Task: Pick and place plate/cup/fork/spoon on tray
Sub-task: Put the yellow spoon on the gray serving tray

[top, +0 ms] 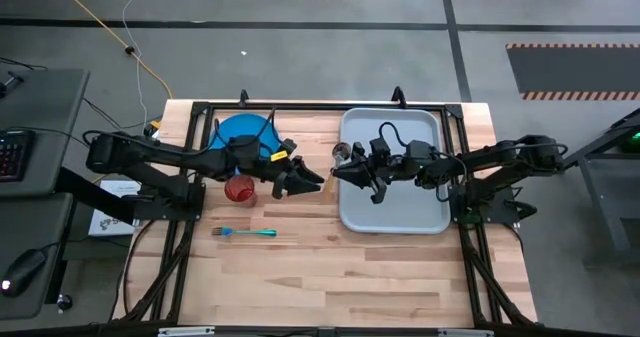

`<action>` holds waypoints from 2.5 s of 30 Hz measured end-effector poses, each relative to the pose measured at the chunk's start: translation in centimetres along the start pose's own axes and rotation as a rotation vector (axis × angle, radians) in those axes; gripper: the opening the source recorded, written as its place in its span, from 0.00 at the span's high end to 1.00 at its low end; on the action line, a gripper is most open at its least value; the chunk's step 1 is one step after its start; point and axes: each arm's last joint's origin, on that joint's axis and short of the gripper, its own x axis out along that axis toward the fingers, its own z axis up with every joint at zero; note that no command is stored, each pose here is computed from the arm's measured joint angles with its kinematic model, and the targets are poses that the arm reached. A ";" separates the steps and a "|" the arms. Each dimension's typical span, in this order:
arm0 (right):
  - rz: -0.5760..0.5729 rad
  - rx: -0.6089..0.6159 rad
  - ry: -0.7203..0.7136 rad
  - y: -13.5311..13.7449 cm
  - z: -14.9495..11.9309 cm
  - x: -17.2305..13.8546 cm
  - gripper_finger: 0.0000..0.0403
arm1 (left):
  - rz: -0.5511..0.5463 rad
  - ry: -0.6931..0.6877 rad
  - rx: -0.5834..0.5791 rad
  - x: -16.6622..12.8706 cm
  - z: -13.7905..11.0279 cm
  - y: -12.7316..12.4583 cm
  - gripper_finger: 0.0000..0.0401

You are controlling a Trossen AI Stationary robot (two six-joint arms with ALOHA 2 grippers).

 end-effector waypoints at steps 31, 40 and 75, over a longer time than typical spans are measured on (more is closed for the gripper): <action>-0.041 0.016 0.059 -0.9 0.5 0.4 0.99 | -0.022 0.016 0.060 2.2 -1.2 2.7 0.95; -0.118 0.152 0.099 -1.8 1.4 -0.4 0.80 | 0.061 0.011 0.058 1.4 -0.7 2.8 0.95; -0.419 0.074 0.215 1.6 6.0 -7.3 0.56 | 0.466 -0.394 0.257 -3.6 4.0 0.9 0.95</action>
